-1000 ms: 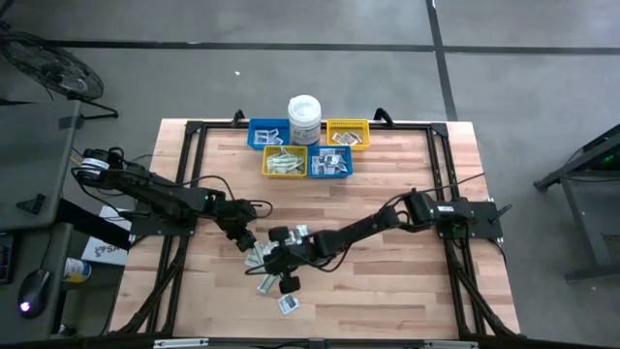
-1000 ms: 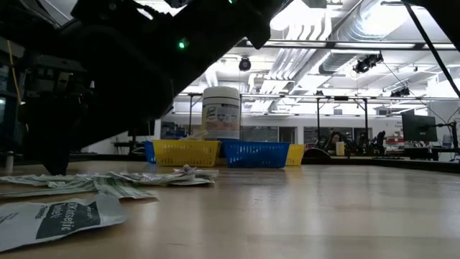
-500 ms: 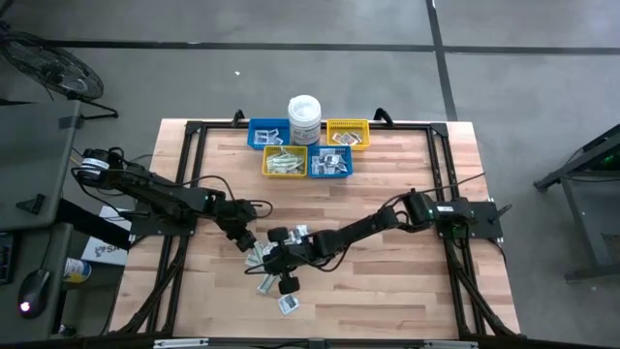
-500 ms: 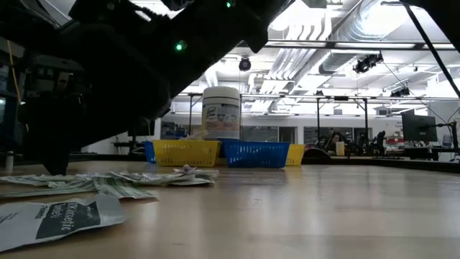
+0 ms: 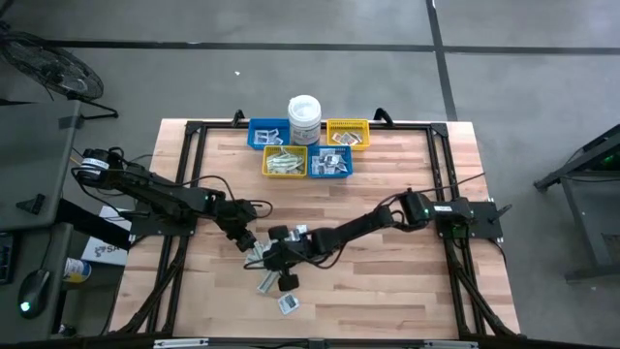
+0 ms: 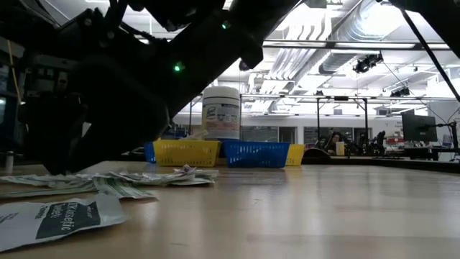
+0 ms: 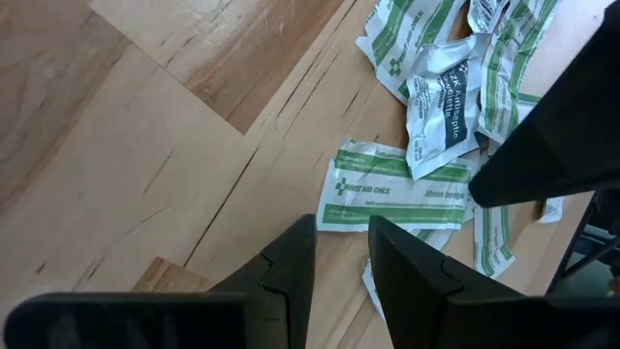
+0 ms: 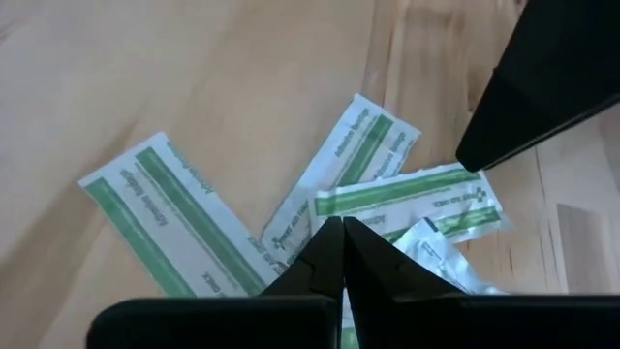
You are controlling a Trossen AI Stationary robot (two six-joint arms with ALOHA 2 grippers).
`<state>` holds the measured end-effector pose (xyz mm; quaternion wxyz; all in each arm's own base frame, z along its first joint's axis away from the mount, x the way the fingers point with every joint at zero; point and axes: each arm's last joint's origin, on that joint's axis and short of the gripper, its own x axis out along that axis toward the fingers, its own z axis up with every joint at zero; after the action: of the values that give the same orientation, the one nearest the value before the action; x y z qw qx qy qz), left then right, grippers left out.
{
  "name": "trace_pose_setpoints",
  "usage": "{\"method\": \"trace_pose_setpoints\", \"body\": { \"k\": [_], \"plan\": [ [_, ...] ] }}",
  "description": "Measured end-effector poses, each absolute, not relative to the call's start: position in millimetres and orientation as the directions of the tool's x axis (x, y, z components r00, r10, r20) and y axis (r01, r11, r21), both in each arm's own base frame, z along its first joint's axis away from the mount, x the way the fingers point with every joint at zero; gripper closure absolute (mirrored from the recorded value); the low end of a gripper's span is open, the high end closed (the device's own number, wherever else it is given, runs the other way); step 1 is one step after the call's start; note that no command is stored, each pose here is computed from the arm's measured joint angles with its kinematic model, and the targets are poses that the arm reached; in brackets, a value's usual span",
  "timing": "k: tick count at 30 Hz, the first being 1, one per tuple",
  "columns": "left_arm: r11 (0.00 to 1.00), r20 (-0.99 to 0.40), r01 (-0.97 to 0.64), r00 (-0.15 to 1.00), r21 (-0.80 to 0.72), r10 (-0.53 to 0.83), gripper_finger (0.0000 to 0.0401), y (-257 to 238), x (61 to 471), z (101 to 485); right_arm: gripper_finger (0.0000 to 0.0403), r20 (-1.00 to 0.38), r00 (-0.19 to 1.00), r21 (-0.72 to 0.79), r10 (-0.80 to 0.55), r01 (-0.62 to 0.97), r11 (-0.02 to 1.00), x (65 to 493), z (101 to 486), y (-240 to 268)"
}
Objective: Pick & Place First Aid Supplies
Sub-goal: Put the green bandage pad into the left yellow bin
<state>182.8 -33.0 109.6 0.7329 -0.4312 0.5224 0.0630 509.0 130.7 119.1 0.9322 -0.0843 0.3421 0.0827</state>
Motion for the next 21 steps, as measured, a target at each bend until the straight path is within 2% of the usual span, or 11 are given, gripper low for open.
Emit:
{"method": "trace_pose_setpoints", "body": {
  "k": [21],
  "plan": [
    [0.618, -0.815, -0.537, 0.45, -0.574, -0.366, 0.0298, -33, 183, 110, 0.0403, -0.663, 0.736, -0.048, 0.136, -0.223, 0.974, 512, 104, 127]
  ]
}}
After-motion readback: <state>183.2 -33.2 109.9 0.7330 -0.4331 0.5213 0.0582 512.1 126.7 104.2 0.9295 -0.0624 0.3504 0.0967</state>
